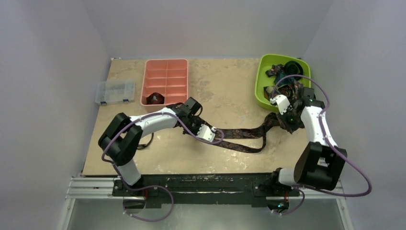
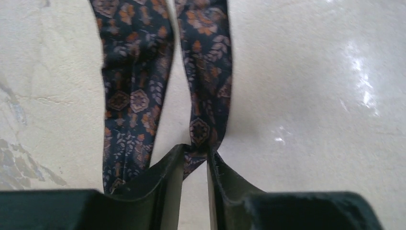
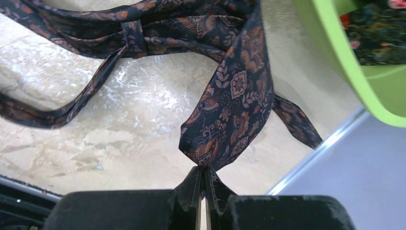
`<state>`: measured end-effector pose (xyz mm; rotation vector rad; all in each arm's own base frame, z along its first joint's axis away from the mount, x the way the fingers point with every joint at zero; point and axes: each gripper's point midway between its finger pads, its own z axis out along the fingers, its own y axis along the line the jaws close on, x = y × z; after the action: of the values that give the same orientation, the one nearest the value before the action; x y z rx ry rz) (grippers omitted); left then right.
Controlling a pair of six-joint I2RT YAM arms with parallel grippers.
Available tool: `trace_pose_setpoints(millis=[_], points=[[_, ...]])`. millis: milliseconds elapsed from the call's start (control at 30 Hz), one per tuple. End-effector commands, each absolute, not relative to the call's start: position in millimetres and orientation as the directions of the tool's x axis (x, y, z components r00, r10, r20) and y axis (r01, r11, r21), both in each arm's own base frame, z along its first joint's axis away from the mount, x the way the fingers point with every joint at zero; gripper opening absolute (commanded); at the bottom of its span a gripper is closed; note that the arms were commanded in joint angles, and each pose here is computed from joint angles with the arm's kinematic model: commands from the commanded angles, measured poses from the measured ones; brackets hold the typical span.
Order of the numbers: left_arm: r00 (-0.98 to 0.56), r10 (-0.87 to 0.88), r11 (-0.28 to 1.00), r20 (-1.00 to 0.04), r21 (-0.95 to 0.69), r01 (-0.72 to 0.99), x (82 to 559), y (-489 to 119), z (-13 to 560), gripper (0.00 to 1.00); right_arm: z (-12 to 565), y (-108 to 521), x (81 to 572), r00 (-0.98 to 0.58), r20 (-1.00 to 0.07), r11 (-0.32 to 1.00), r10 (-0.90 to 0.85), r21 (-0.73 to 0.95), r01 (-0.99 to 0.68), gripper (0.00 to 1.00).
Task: Roll the ties
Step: Flatten out the tie at the center of the board.
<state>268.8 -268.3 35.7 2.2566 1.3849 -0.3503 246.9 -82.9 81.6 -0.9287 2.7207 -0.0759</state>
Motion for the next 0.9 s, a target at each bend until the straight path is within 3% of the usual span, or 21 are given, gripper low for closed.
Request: trace_pose_setpoints(millis=[0,100,433,667,867], points=[[0.487,0.753,-0.427,-0.443,0.235,0.873,240,-244,46,0.16,115,-77,232,-0.738,-0.253,0.777,-0.626,-0.125,-0.617,0.0],[0.428,0.778,-0.38,-0.459,0.199,0.903,222,-215,46,0.0,129,-78,227,-0.752,-0.266,0.794,-0.603,-0.109,-0.598,0.0],[0.239,0.803,-0.181,-0.545,0.159,0.971,221,-159,91,0.0,167,-109,261,-0.791,-0.308,0.849,-0.529,-0.175,-0.499,0.0],[0.036,0.82,0.026,-0.571,0.099,0.995,264,-164,101,0.0,95,-165,295,-0.845,-0.112,0.842,-0.523,-0.223,-0.492,0.0],[0.01,0.855,0.037,-0.519,0.08,0.996,269,-144,85,0.0,54,-221,246,-0.879,0.065,0.858,-0.472,-0.193,-0.476,0.0]])
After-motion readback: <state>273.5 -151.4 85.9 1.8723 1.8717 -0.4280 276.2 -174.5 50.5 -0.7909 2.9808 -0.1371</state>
